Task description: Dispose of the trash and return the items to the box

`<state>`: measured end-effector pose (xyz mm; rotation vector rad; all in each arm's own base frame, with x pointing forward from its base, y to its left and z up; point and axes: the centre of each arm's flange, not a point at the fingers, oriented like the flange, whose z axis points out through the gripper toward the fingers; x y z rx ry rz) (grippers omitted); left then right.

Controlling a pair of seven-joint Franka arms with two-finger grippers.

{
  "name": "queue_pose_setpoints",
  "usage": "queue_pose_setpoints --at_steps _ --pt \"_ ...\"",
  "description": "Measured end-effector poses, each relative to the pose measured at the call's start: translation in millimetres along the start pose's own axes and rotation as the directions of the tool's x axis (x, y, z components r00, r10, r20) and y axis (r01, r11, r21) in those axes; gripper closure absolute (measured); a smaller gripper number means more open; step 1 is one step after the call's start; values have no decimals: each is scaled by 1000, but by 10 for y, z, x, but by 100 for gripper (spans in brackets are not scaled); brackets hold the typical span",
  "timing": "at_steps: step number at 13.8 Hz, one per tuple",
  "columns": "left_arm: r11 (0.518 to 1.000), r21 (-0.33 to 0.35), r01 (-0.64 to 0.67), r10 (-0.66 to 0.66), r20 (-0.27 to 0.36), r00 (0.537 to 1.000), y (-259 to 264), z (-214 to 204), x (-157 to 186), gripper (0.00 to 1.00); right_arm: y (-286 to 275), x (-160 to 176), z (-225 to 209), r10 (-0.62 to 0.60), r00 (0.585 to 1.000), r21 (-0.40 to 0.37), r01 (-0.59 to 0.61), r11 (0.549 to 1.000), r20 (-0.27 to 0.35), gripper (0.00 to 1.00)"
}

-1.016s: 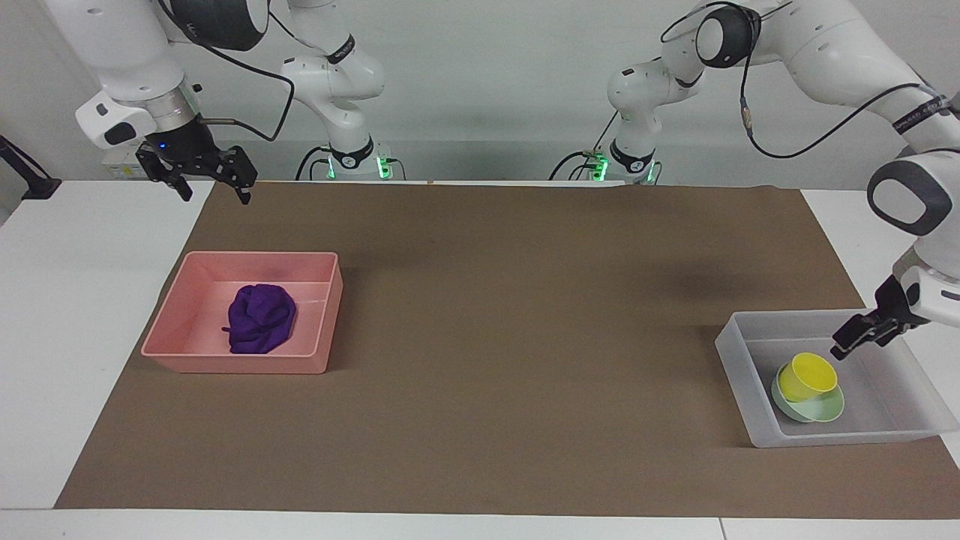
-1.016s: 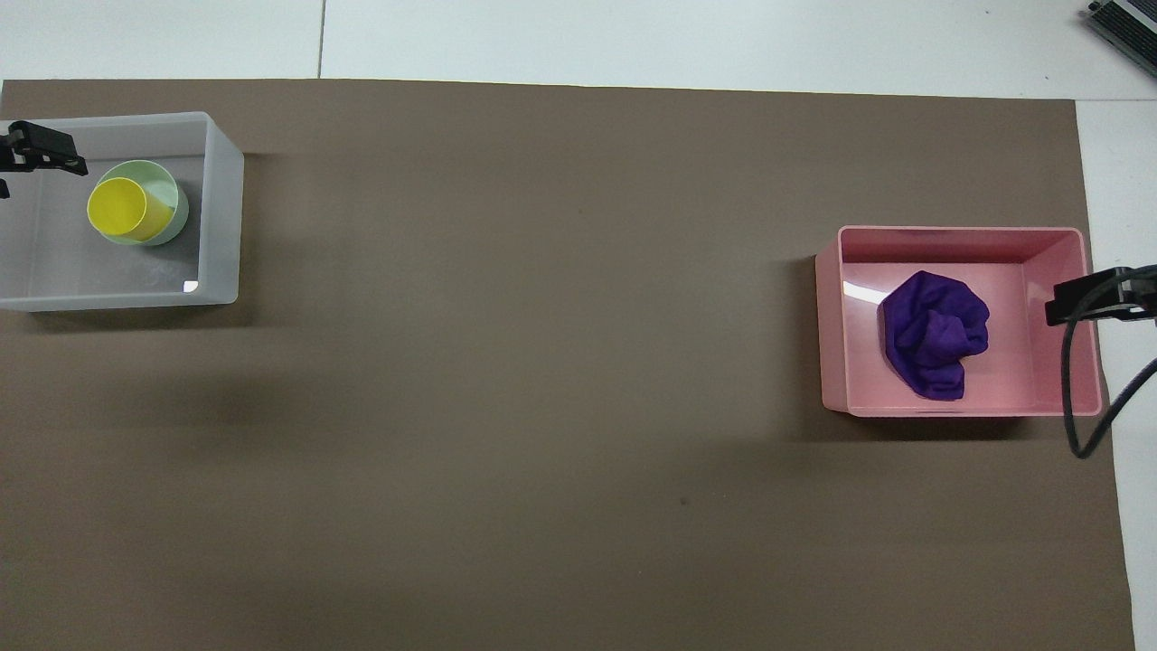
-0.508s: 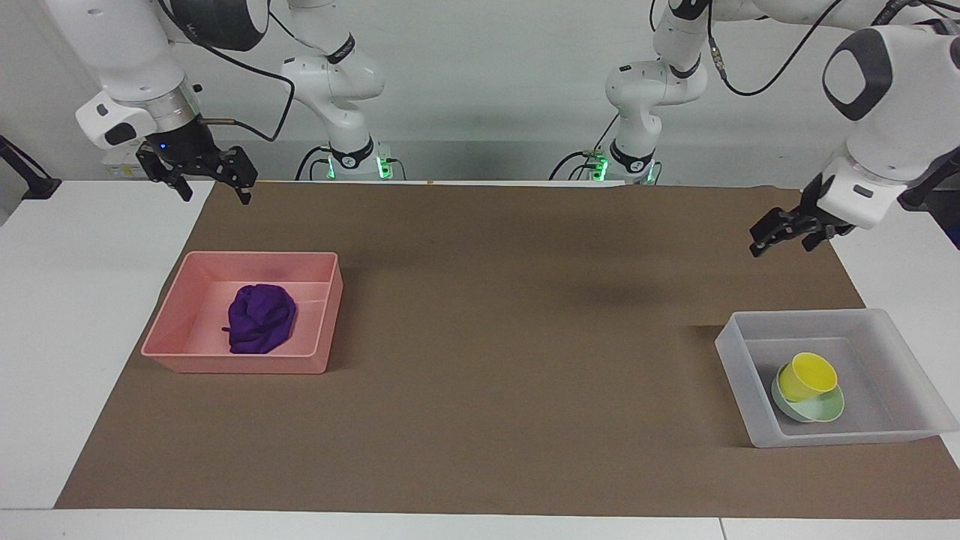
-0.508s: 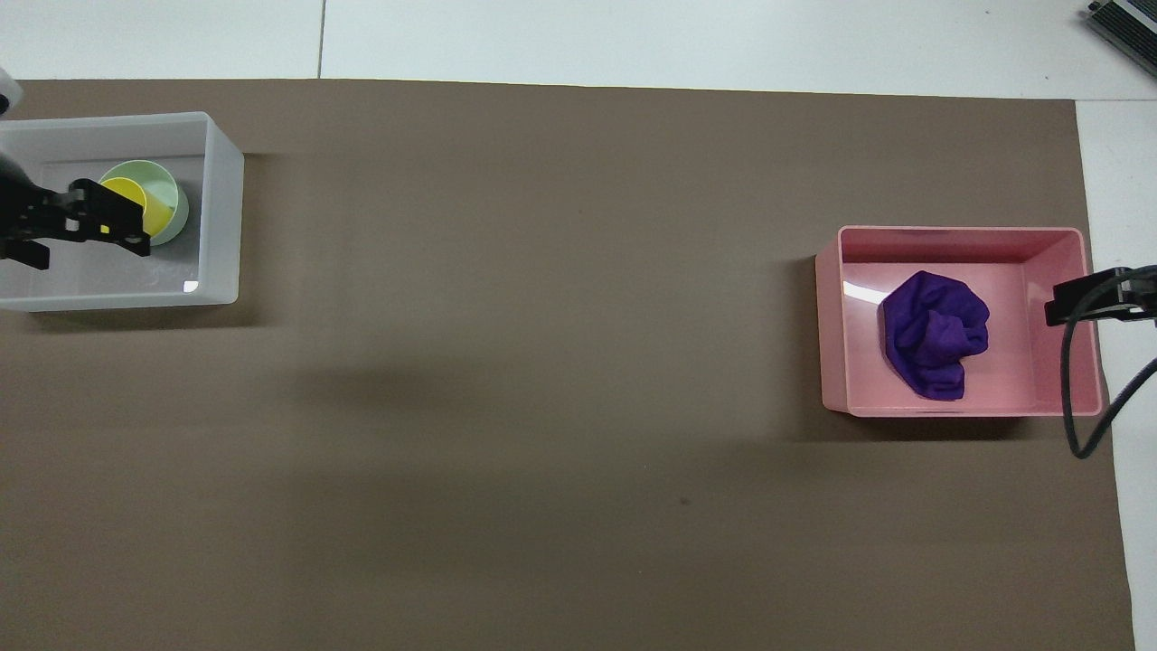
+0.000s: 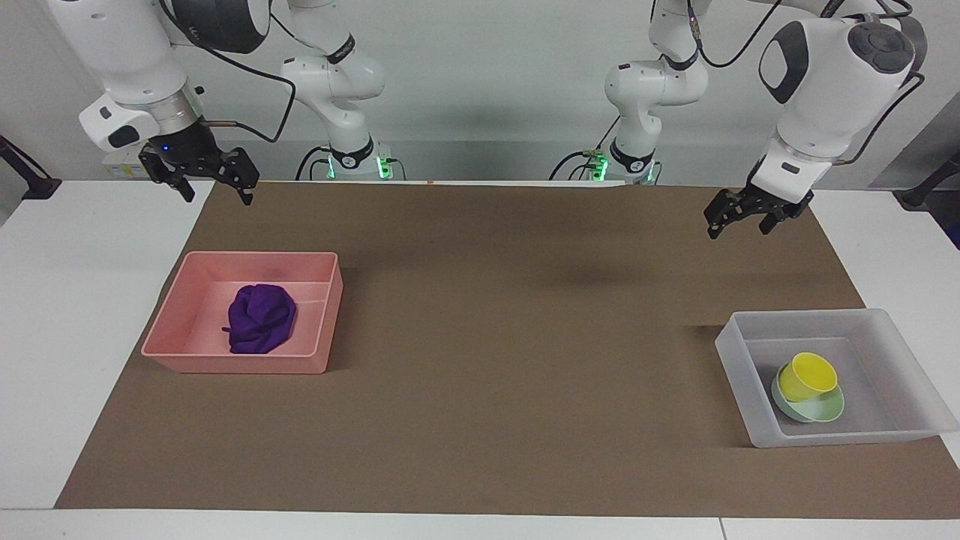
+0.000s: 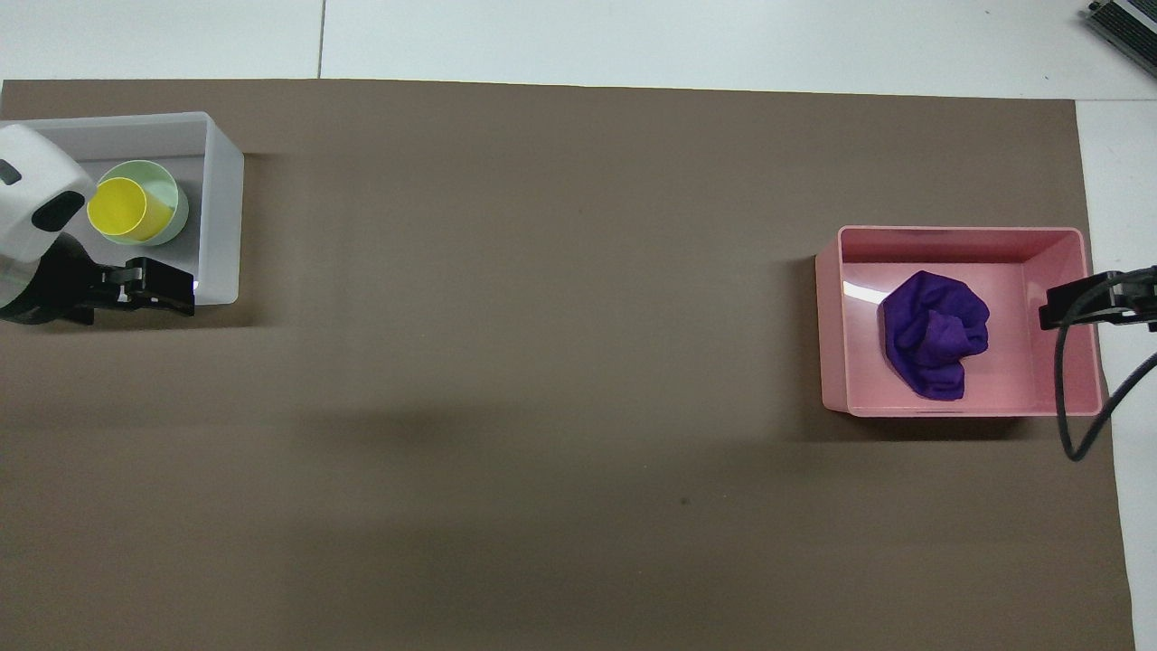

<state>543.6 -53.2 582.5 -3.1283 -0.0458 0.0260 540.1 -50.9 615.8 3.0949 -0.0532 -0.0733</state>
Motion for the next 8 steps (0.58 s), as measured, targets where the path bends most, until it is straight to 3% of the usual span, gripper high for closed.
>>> queue_pose_setpoints --at_steps 8 --pt "1000 -1 9 -9 0 1000 -54 -249 -24 0 -41 0 3 -2 1000 31 3 1000 -8 0"
